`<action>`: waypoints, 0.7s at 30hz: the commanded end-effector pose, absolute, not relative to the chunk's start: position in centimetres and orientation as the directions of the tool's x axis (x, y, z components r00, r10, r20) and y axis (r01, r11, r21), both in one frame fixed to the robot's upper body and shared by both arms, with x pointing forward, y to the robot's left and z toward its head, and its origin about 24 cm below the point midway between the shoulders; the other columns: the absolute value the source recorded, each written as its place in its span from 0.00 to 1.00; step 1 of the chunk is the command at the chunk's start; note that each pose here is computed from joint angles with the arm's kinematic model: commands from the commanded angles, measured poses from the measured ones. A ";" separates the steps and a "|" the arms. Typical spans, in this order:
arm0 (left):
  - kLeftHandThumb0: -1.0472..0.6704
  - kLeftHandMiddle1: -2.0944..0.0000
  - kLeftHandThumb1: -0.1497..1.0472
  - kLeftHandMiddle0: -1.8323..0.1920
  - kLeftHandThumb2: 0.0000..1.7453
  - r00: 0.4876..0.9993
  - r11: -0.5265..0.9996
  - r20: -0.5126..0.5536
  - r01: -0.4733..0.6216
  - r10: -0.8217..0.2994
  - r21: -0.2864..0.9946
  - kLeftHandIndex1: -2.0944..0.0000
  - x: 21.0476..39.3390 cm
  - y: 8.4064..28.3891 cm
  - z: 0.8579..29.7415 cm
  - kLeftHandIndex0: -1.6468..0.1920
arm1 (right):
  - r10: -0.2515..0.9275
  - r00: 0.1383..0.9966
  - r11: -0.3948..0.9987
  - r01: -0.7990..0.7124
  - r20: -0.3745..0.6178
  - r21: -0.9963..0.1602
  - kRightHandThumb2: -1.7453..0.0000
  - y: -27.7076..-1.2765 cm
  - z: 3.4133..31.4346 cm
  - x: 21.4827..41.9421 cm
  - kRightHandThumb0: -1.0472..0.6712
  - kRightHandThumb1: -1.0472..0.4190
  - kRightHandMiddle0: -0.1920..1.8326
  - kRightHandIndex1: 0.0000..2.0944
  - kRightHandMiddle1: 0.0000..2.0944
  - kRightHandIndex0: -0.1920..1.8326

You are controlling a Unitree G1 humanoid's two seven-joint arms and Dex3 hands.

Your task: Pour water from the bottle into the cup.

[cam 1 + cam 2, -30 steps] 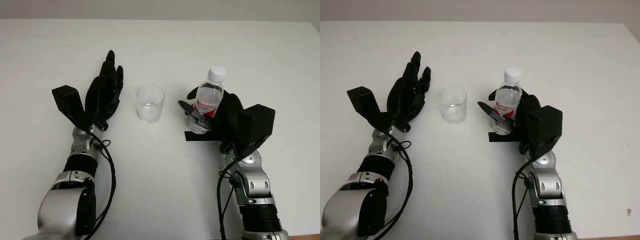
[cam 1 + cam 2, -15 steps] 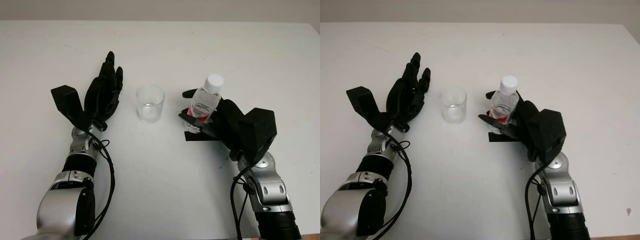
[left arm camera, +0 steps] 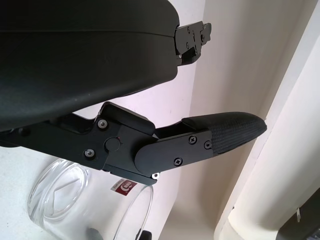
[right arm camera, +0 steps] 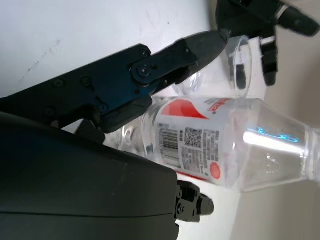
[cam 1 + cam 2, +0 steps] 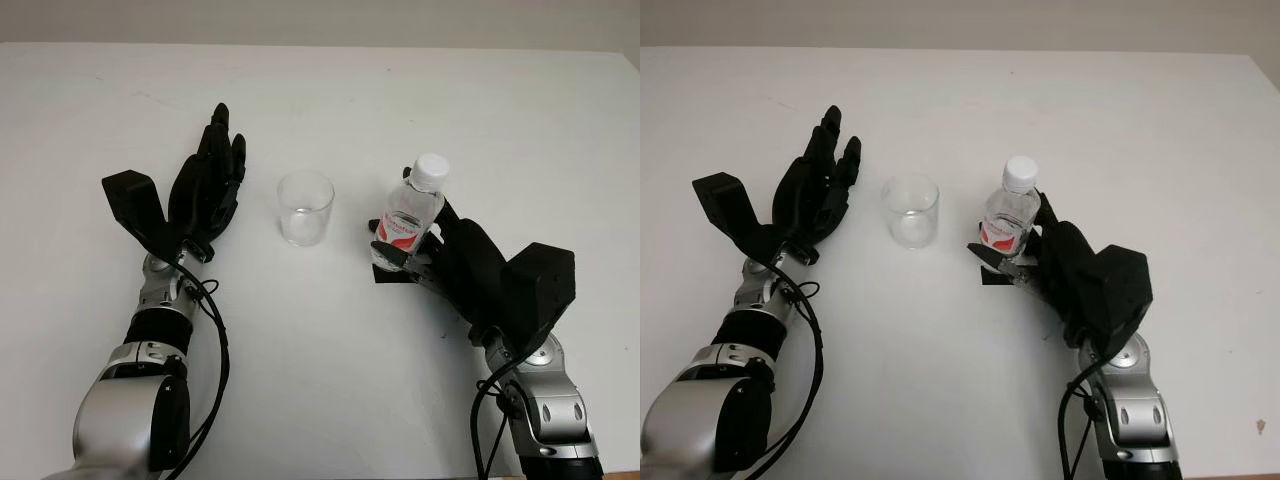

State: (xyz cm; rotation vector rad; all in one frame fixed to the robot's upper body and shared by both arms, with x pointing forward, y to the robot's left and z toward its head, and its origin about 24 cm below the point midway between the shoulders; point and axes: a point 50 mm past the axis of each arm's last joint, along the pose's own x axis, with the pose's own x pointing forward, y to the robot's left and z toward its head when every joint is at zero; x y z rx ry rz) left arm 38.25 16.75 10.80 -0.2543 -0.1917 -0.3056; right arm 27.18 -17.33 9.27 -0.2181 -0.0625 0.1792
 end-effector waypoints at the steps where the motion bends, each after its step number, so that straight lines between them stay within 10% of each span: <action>1: 0.14 1.00 1.00 1.00 0.37 0.936 0.922 0.228 0.319 -0.269 -0.220 1.00 38.3 16.9 11.0 1.00 | 0.117 0.993 0.944 -0.109 0.007 -0.310 0.96 -19.0 7.8 26.7 0.04 0.09 0.00 0.00 0.00 0.00; 21: 0.14 1.00 1.00 1.00 0.38 0.936 0.924 0.225 0.319 -0.273 -0.209 1.00 38.2 16.9 10.7 1.00 | 0.090 0.985 0.939 -0.035 0.147 -0.342 0.97 -18.4 6.7 27.3 0.00 0.06 0.00 0.00 0.00 0.00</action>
